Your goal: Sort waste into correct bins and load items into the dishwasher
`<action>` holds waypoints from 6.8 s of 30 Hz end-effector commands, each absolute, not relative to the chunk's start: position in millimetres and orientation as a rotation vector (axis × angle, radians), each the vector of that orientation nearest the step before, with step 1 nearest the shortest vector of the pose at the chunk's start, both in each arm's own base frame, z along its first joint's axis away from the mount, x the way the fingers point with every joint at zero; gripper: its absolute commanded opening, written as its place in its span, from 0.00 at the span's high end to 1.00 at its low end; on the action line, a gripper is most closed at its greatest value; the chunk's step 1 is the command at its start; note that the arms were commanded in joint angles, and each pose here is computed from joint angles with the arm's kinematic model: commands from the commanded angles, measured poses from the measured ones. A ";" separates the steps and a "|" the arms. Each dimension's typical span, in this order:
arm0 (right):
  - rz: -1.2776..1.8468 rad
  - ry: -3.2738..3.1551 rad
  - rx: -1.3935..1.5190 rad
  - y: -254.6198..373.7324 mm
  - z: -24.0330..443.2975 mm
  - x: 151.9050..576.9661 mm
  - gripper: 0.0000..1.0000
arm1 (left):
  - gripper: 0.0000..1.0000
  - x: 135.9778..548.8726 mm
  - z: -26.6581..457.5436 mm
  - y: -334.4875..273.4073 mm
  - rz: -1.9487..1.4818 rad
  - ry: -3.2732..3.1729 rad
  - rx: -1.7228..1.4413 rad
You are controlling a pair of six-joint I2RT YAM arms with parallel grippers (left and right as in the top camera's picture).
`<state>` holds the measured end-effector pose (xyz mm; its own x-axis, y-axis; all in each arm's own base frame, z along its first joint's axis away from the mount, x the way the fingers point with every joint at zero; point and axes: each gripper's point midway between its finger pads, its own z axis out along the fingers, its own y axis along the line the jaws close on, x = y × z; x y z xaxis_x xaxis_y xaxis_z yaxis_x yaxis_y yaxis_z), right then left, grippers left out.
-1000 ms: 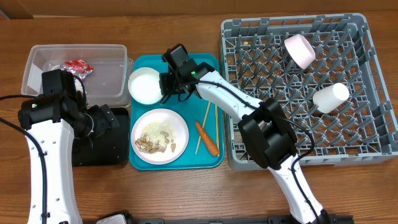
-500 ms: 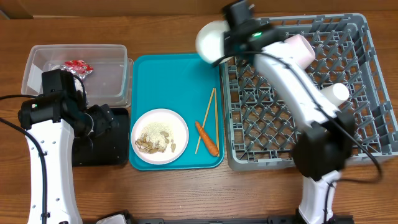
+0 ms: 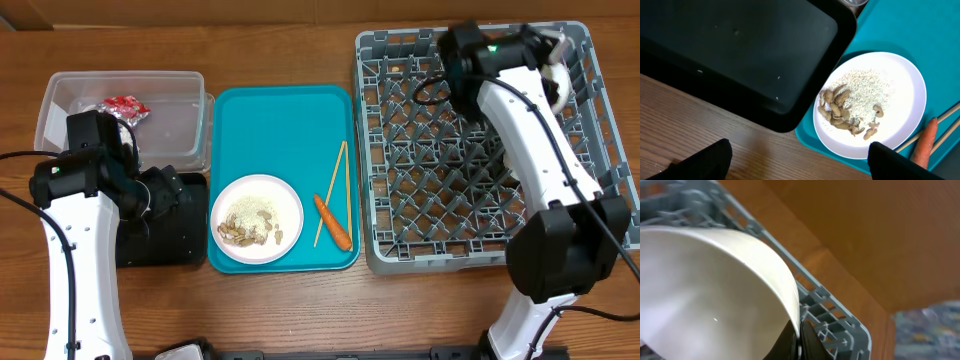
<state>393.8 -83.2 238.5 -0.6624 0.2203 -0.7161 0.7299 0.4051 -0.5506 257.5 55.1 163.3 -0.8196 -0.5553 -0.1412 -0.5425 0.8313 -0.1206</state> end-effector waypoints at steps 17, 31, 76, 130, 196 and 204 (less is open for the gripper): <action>-1.201 2.120 0.666 -20.7 181.5 381.4 0.96 | 0.11 258.7 163.9 54.6 -0.115 2.844 -0.827; -1.375 2.027 0.559 -35.5 198.8 370.3 0.96 | 0.11 258.9 164.0 53.3 -0.126 2.845 -0.826; -0.726 2.470 0.827 52.9 174.9 332.9 0.00 | 0.11 259.9 164.2 53.6 -0.126 2.841 -0.824; 0.220 2.733 1.276 -99.5 190.5 277.7 0.00 | 0.17 275.0 72.9 -143.6 0.069 3.110 0.107; 0.216 2.739 1.281 -99.1 190.3 275.9 0.00 | 0.84 451.5 75.0 129.3 -0.002 2.398 -0.869; 0.216 2.742 1.283 -98.9 190.2 275.1 0.00 | 0.80 456.0 52.7 101.9 -0.104 2.472 -0.820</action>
<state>277.2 -98.9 185.3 -0.6344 0.7728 -0.0165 0.7600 0.6275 0.1692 451.0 119.3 62.6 -0.6362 -0.5986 -0.4869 -0.5804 0.7870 -0.2091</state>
